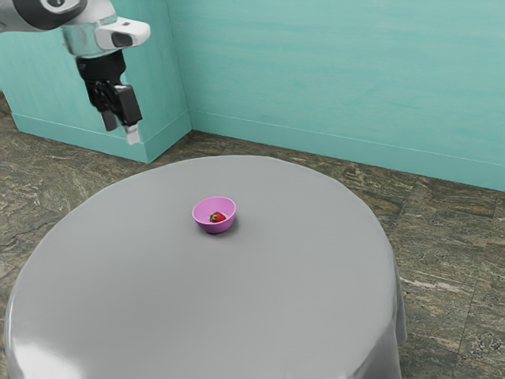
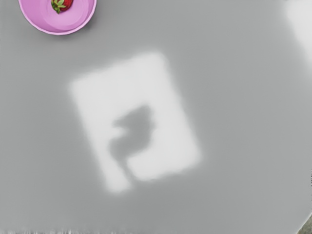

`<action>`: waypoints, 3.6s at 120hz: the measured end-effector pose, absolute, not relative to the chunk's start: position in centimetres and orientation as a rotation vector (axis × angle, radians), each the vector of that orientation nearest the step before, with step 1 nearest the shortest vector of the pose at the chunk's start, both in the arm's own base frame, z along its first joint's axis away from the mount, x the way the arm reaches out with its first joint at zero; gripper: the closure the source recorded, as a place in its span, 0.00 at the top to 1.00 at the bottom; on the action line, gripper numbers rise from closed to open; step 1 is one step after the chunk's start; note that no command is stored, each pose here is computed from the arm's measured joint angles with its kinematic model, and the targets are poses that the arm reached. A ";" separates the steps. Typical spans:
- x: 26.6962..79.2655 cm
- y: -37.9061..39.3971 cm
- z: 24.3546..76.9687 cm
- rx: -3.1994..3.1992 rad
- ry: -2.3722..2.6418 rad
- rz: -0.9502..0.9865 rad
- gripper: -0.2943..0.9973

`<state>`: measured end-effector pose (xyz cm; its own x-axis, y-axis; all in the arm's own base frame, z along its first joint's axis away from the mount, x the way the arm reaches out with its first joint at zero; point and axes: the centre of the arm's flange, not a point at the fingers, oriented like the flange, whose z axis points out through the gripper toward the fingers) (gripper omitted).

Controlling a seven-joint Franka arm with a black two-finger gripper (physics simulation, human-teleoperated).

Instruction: Take strawberry from the bowl

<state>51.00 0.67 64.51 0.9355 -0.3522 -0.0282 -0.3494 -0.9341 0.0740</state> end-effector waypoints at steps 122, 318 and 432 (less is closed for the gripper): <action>67.4 -3.0 40.3 2.981 -0.790 -0.220 0.77; 73.4 3.6 29.7 2.830 -1.055 0.042 0.61; 74.4 4.5 28.0 2.844 -1.076 0.095 0.49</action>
